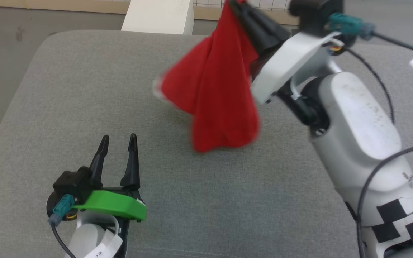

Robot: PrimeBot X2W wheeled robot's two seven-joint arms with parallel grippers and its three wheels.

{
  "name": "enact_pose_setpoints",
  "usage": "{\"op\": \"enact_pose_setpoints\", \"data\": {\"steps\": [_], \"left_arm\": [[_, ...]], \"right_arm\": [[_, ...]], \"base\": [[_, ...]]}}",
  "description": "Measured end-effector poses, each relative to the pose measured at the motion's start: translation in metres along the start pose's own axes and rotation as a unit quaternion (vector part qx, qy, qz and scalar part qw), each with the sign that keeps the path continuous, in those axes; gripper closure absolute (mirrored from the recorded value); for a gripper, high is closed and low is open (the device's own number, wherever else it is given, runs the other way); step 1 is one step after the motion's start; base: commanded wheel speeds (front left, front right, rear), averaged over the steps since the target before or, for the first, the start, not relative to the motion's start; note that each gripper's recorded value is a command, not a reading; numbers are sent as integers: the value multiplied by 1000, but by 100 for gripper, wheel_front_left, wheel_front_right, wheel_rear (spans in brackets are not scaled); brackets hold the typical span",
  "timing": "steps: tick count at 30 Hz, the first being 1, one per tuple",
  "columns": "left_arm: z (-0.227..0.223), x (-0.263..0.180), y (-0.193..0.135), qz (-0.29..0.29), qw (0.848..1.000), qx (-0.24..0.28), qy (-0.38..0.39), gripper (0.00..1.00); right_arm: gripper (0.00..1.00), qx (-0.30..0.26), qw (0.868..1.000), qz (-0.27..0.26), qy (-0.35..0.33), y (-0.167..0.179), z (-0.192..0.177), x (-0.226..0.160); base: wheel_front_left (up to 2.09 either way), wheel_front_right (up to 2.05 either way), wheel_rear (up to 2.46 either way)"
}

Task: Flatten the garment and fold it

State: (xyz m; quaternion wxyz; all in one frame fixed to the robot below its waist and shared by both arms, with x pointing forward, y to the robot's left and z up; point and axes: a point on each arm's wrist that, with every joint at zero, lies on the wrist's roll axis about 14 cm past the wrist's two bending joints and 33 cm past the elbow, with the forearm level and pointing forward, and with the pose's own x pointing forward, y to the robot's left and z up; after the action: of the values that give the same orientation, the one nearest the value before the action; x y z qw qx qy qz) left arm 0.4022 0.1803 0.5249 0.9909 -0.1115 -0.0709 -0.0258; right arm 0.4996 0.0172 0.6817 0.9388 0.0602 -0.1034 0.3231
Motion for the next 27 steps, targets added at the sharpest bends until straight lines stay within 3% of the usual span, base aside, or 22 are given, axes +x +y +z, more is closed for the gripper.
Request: {"op": "enact_pose_setpoints", "data": {"steps": [3, 7, 12, 17, 18, 19, 22, 24, 27], "left_arm": [[1, -2, -1, -1, 1000, 0, -2, 0], [0, -4, -2, -2, 1000, 0, 1, 0], [-4, -2, -3, -3, 1000, 0, 6, 0], [-10, 2, -5, -8, 1000, -1, 12, 0], [-11, 3, -7, -10, 1000, -2, 14, 0], [-13, 4, -8, -12, 1000, -2, 15, 0], [-15, 5, -11, -16, 1000, -4, 17, 0], [-14, 6, -12, -18, 1000, -4, 17, 0], [-12, 5, -14, -20, 1000, -4, 14, 0]], "right_arm": [[100, 3, 998, -57, 4, -35, -3, -13], [100, 4, 978, -173, 113, -105, -69, -69], [100, 10, 924, -290, 248, -162, -147, -165], [96, 22, 875, -365, 316, -182, -181, -237], [9, 21, 867, -377, 326, -184, -184, -250], [0, 15, 858, -387, 337, -185, -187, -261], [0, 2, 850, -404, 338, -185, -183, -280], [0, -19, 861, -401, 313, -184, -170, -276], [0, -59, 893, -360, 264, -165, -149, -248]], "base": [[0, 0, 0], [0, 0, 0], [0, 0, 0], [0, 0, 0], [0, 0, 0], [0, 0, 0], [0, 0, 0], [0, 0, 0], [0, 0, 0]]}}
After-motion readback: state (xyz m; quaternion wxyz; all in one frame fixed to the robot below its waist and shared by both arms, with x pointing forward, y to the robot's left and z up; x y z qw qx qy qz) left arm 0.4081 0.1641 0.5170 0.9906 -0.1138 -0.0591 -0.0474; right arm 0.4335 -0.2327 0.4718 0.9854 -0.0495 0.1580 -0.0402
